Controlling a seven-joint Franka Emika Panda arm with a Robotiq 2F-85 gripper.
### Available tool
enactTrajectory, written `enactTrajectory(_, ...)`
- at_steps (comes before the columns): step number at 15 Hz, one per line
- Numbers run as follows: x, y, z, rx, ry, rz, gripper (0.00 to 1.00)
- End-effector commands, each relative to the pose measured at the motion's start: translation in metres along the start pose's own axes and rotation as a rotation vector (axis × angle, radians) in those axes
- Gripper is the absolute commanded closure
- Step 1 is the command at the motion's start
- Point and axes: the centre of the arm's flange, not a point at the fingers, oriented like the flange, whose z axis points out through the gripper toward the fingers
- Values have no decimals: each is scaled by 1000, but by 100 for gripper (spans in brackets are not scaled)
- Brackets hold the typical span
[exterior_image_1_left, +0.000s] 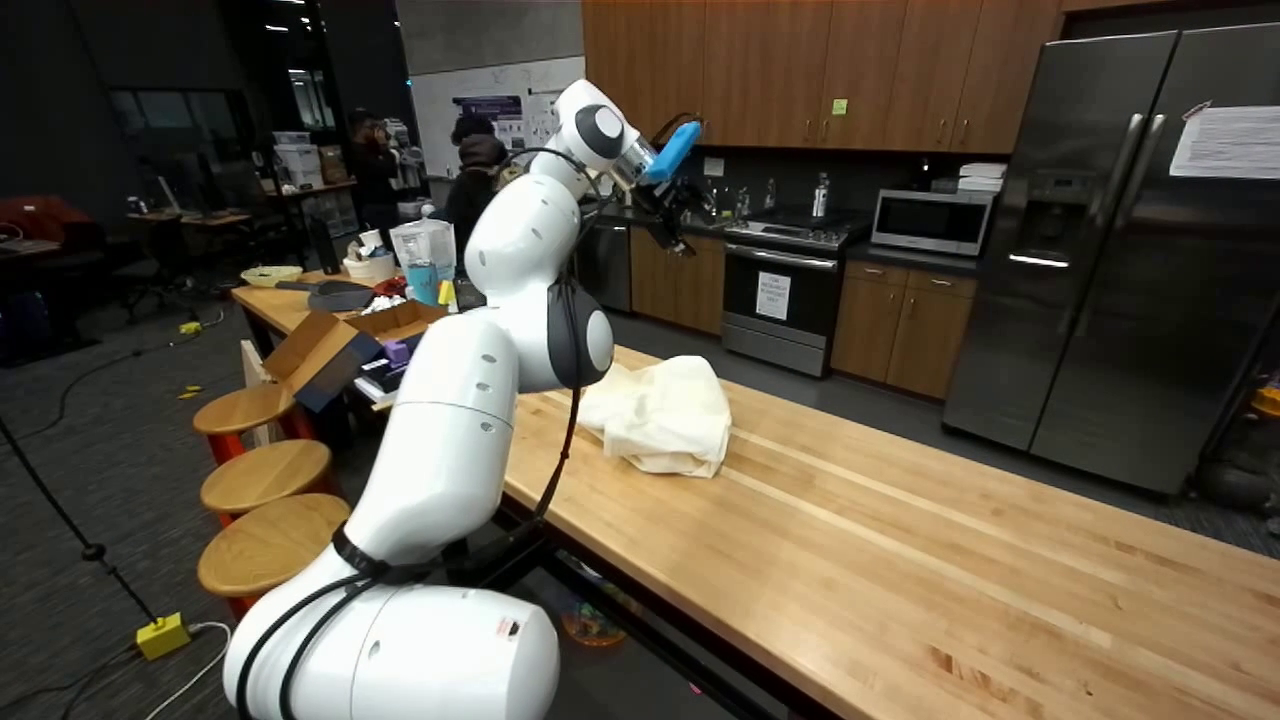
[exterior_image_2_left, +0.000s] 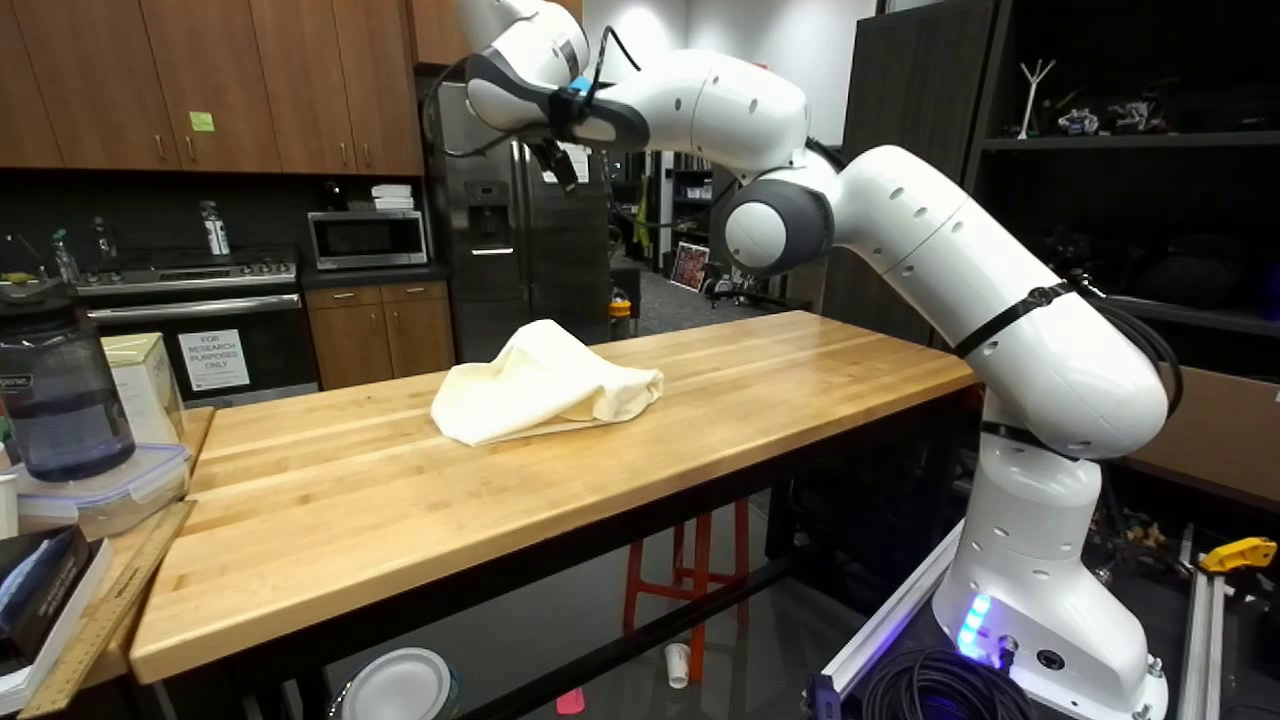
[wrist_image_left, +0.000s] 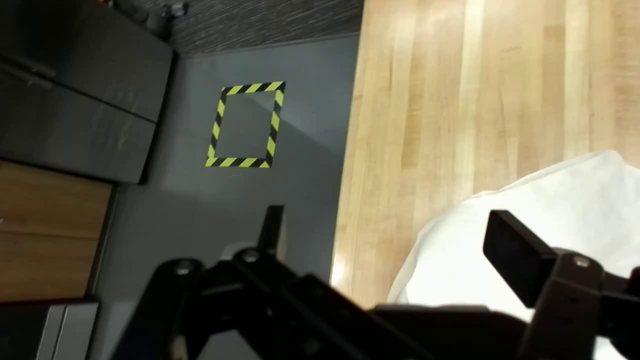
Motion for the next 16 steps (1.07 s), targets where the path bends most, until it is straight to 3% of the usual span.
enactTrajectory(1,-33,-41,46,155,-27,139,0)
enactTrajectory(6,-31,-66,111,437,-32,270,0)
enactTrajectory(9,-27,-81,137,565,-25,341,0)
enactTrajectory(13,-15,-85,152,639,-10,369,0)
enactTrajectory(16,1,-83,145,618,1,327,0)
